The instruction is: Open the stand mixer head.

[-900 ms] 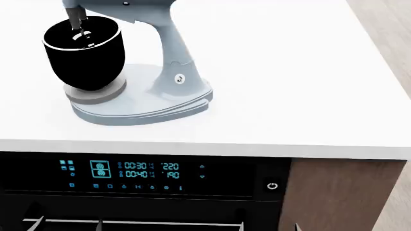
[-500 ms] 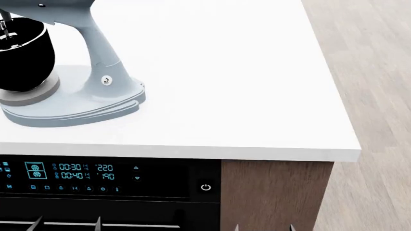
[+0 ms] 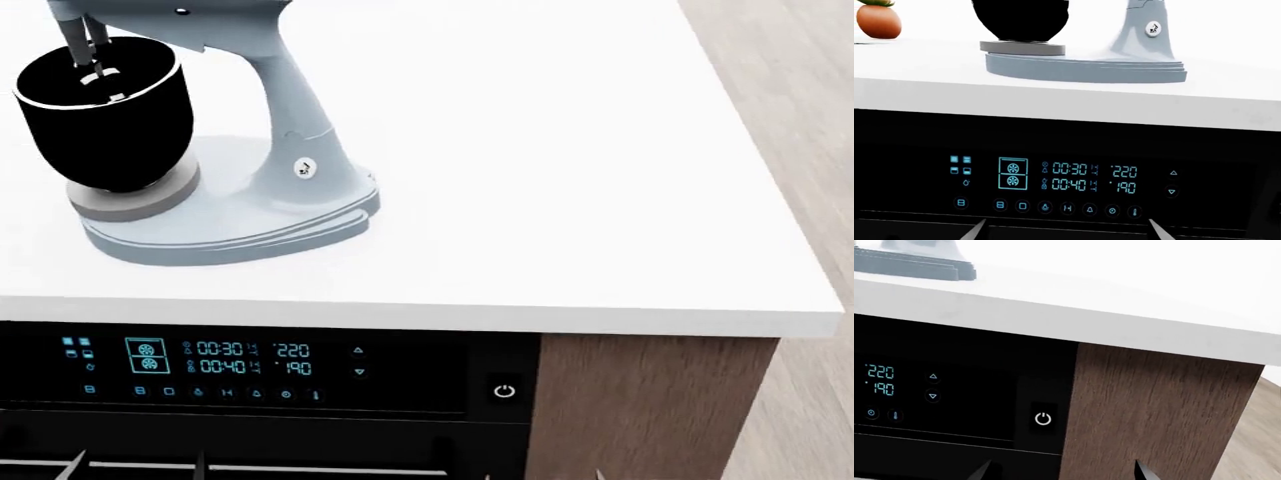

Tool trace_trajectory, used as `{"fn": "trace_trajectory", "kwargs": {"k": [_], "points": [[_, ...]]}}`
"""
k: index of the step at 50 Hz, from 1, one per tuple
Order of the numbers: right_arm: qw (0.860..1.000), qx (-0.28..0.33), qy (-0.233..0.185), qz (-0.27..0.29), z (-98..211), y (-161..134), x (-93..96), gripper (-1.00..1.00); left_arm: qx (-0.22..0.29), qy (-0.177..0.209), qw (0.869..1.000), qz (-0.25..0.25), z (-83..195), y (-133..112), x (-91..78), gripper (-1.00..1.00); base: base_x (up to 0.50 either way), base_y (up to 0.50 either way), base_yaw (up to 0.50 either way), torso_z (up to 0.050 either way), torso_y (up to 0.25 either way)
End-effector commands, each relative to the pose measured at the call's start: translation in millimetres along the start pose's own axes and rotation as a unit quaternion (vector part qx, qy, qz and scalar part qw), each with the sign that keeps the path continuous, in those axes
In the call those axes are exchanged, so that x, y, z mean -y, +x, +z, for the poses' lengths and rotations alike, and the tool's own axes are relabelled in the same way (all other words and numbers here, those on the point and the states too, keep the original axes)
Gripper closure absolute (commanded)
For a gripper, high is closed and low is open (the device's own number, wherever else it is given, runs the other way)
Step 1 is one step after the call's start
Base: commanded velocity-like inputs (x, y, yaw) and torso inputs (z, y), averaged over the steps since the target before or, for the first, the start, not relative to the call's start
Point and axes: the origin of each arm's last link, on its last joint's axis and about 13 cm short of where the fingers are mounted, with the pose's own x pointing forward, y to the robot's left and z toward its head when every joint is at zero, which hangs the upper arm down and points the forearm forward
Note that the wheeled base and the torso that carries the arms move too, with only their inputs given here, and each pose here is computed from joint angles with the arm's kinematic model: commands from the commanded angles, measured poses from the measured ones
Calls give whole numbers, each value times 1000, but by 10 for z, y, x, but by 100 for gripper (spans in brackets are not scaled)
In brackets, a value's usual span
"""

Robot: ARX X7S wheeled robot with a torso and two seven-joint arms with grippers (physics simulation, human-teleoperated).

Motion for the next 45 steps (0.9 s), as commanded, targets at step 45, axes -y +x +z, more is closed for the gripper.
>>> {"fn": "trace_trajectory", "kwargs": {"k": [45], "points": [[1000,-7,30,5,-16,28,1,-100,6,-3,1000,4,4,5,-9,-100,0,269,0,0,0]]}}
